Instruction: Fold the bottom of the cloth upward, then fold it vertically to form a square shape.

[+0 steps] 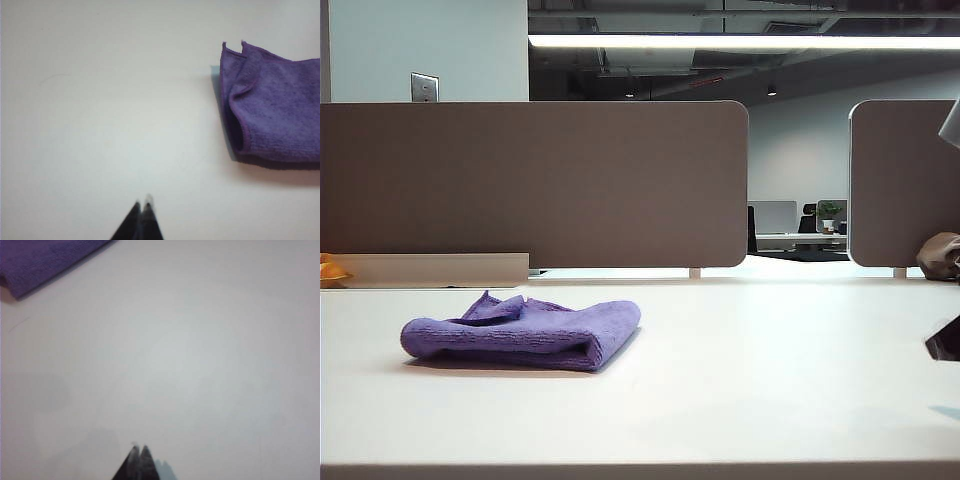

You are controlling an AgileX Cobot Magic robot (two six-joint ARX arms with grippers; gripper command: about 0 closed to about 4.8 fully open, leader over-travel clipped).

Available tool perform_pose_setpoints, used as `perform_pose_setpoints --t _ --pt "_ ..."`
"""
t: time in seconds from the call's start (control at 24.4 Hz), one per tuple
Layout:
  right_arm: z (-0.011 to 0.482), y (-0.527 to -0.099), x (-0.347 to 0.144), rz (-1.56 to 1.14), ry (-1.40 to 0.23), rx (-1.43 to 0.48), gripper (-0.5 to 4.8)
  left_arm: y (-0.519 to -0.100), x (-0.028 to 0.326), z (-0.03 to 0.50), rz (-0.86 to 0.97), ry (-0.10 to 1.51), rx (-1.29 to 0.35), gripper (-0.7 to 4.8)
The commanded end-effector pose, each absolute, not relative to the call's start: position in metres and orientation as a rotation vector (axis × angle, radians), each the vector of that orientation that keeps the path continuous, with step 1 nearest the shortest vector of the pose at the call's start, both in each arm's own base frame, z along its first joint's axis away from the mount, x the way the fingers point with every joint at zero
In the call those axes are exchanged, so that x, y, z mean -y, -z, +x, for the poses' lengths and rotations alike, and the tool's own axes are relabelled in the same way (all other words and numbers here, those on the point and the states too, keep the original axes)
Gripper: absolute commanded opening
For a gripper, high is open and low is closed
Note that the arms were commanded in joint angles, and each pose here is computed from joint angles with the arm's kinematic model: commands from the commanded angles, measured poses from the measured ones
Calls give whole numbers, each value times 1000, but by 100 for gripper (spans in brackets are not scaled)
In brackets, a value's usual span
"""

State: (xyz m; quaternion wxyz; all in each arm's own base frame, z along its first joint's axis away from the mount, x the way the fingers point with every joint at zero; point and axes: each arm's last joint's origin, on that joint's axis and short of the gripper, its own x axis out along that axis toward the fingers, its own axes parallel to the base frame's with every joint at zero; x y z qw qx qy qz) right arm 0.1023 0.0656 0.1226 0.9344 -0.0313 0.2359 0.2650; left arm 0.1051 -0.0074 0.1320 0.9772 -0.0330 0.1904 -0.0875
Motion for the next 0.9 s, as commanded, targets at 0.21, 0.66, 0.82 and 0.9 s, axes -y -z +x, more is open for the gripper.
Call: perform_pose_setpoints --t 0.21,0.66,0.82,0.9 --pt "101 -132 -65 -35 -545 -399 0 -134 7 105 -65 176 -366 -3" --pt "101 -155 -46 46 -423 -157 0 -147 7 99 -55 180 -212 -3" --pt "102 -160 -35 64 -324 -96 0 -149 7 98 -53 181 -182 -3" --pt "102 -163 -27 71 -259 -63 0 -149 7 98 -53 181 -183 -3"
